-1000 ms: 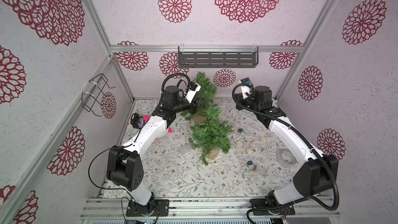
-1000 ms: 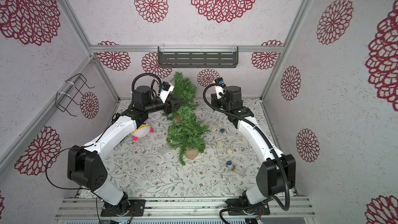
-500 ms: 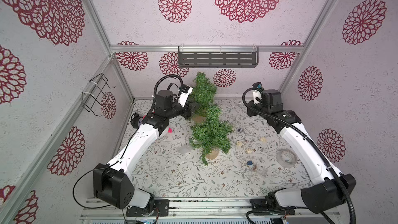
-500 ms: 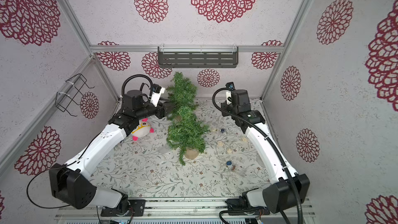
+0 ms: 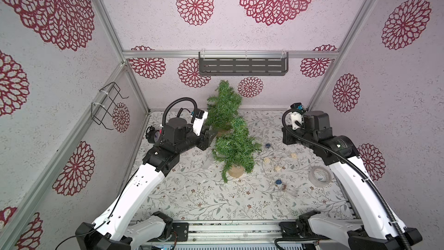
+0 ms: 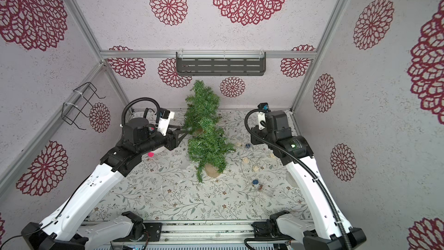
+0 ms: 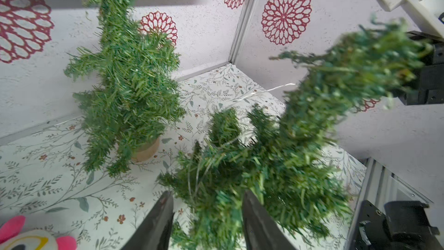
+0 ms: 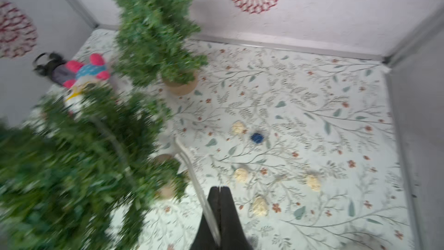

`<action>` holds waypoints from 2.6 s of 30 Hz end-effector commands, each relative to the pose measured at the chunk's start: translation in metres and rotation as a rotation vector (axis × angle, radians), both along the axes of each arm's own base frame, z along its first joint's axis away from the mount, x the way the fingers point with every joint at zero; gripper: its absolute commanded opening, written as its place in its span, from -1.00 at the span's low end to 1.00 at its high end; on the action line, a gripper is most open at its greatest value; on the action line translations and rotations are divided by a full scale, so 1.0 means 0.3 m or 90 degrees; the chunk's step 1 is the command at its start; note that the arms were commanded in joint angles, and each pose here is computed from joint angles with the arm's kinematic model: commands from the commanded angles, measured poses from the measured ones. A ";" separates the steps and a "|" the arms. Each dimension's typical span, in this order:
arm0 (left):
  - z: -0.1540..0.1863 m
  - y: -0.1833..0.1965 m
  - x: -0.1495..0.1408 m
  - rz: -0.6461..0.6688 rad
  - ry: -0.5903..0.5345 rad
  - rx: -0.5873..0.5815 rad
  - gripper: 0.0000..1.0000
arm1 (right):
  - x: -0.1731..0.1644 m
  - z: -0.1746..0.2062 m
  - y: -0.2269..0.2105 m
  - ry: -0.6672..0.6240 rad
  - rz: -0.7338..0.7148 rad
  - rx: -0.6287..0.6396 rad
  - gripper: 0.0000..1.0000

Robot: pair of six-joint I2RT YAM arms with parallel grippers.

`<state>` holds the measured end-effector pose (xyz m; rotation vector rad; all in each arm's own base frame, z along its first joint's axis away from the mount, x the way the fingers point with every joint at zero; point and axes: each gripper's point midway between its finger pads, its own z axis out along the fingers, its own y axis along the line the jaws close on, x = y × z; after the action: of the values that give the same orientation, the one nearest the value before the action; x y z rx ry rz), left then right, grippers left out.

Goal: Wrap string light around the christmas tree
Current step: Wrap the light string around the Christmas tree.

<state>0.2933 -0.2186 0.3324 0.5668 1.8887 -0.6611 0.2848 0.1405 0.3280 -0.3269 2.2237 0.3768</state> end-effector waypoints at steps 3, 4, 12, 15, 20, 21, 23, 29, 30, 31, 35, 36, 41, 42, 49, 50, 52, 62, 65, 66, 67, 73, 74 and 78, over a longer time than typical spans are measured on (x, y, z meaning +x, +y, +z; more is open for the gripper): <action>-0.058 -0.030 -0.122 -0.010 0.050 -0.005 -0.02 | -0.152 -0.033 0.112 0.096 0.113 0.072 -1.00; -0.063 -0.048 -0.145 -0.021 0.053 -0.012 -0.01 | -0.166 -0.023 0.134 0.101 0.133 0.094 -1.00; -0.074 -0.245 -0.304 -0.122 0.007 -0.027 0.23 | -0.235 0.088 0.262 0.089 0.245 0.260 -1.00; -0.077 -0.318 -0.335 -0.151 -0.023 -0.029 0.32 | -0.254 0.137 0.281 0.066 0.267 0.313 -1.00; -0.071 -0.445 -0.349 -0.197 -0.057 -0.035 0.41 | -0.272 0.162 0.298 0.054 0.284 0.354 -1.00; -0.071 -0.468 -0.346 -0.202 -0.061 -0.029 0.42 | -0.272 0.162 0.301 0.054 0.284 0.357 -1.00; -0.075 -0.502 -0.333 -0.204 -0.067 -0.020 0.44 | -0.280 0.169 0.307 0.055 0.292 0.362 -1.00; -0.087 -0.536 -0.305 -0.199 -0.085 -0.008 0.39 | -0.297 0.188 0.327 0.051 0.320 0.380 -1.00; -0.086 -0.535 -0.306 -0.199 -0.085 -0.008 0.37 | -0.299 0.188 0.329 0.052 0.323 0.380 -1.00; -0.081 -0.534 -0.309 -0.202 -0.088 -0.011 0.34 | -0.300 0.190 0.330 0.050 0.326 0.381 -1.00; -0.073 -0.550 -0.326 -0.227 -0.087 -0.018 -0.05 | -0.293 0.180 0.337 0.048 0.329 0.384 -1.00; -0.076 -0.556 -0.337 -0.239 -0.078 -0.020 -0.19 | -0.291 0.177 0.337 0.047 0.328 0.384 -1.00; -0.105 -0.531 -0.408 -0.284 -0.027 -0.023 -0.89 | -0.263 0.145 0.334 0.042 0.303 0.384 -1.00; -0.103 -0.514 -0.423 -0.288 -0.021 -0.026 -0.98 | -0.257 0.141 0.332 0.038 0.298 0.383 -1.00; -0.097 -0.377 -0.476 -0.266 -0.002 -0.013 -1.00 | -0.209 0.135 0.325 -0.003 0.274 0.372 -0.64; -0.107 -0.355 -0.472 -0.253 0.001 0.001 -1.00 | -0.205 0.139 0.325 -0.009 0.272 0.373 -0.55; -0.134 -0.308 -0.472 -0.235 0.007 0.037 -1.00 | -0.193 0.140 0.320 -0.021 0.265 0.366 -0.33; -0.176 0.026 -0.284 0.000 0.025 0.173 -1.00 | -0.082 0.112 0.296 -0.078 0.205 0.298 0.14; -0.143 0.062 -0.255 0.023 0.002 0.181 -1.00 | -0.050 0.104 0.311 -0.090 0.206 0.288 0.27; -0.139 0.071 -0.243 0.031 -0.003 0.191 -1.00 | -0.044 0.106 0.315 -0.100 0.209 0.283 0.30; -0.141 0.080 -0.229 0.039 -0.006 0.204 -1.00 | -0.037 0.112 0.314 -0.112 0.208 0.277 0.32; -0.157 0.164 -0.124 0.096 -0.013 0.281 -1.00 | -0.046 0.172 0.348 -0.198 0.245 0.251 0.41; -0.153 0.171 -0.109 0.098 -0.012 0.279 -1.00 | -0.048 0.177 0.360 -0.207 0.252 0.246 0.44; -0.119 0.179 -0.060 0.095 -0.038 0.284 -1.00 | -0.054 0.193 0.415 -0.232 0.287 0.236 0.52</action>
<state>0.2685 -0.1636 0.2789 0.6590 2.0784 -0.1352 0.2646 0.2588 0.3526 -0.5996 1.8125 0.9223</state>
